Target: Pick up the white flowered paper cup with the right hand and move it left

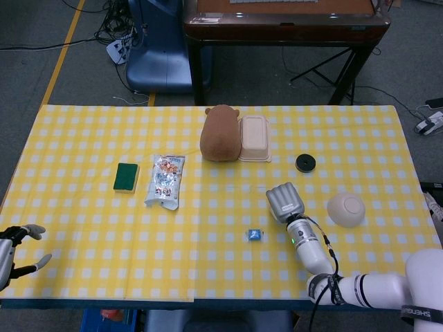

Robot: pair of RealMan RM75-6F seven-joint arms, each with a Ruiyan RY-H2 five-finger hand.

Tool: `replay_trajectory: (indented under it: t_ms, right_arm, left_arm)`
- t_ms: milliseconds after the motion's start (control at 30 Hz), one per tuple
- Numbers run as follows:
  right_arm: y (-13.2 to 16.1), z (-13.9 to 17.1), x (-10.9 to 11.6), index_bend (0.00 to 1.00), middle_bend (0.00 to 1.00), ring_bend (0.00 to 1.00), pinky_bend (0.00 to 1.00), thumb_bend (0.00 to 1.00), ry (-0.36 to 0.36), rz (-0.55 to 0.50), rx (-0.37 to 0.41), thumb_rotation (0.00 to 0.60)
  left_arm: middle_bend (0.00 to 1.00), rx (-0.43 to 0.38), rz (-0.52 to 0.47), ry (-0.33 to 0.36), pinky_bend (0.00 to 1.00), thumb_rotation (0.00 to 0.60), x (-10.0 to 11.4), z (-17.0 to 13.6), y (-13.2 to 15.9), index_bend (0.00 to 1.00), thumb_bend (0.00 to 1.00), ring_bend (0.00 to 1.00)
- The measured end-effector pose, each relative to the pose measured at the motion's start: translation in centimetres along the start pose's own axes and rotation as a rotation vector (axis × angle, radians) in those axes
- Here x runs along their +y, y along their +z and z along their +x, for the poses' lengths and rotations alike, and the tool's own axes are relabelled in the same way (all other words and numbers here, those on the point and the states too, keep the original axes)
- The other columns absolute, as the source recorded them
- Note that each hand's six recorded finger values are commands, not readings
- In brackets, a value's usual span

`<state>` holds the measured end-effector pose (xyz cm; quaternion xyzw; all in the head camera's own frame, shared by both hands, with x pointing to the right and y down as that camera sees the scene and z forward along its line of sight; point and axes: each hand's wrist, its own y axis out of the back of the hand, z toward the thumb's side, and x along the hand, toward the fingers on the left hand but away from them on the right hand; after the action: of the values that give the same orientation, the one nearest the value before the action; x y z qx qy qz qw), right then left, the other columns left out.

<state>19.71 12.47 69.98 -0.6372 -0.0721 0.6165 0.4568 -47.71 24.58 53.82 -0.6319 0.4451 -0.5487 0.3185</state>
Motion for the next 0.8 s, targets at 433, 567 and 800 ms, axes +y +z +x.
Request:
replay_trajectory:
  t_ms: [433, 567, 800]
  right_arm:
    - [-0.7, 3.8, 2.6, 0.49, 1.00, 1.00, 1.00, 0.09, -0.144, -0.304, 0.123, 0.600]
    - [-0.8, 5.1, 3.0, 0.49, 1.00, 1.00, 1.00, 0.09, -0.179, -0.461, 0.185, 0.600]
    - [-0.8, 6.3, 2.4, 0.49, 1.00, 1.00, 1.00, 0.09, -0.198, -0.798, 0.316, 0.600]
  left_arm:
    - [0.48, 0.000, 0.008, -0.003, 0.47, 0.600, -0.1, 0.0, 0.1, 0.50, 0.00, 0.39]
    - [0.48, -0.001, 0.012, -0.001, 0.47, 0.600, -0.1, 0.0, 0.2, 0.50, 0.00, 0.39]
    - [0.48, -0.006, 0.016, -0.004, 0.47, 0.600, -0.2, -0.1, 0.4, 0.50, 0.00, 0.39]
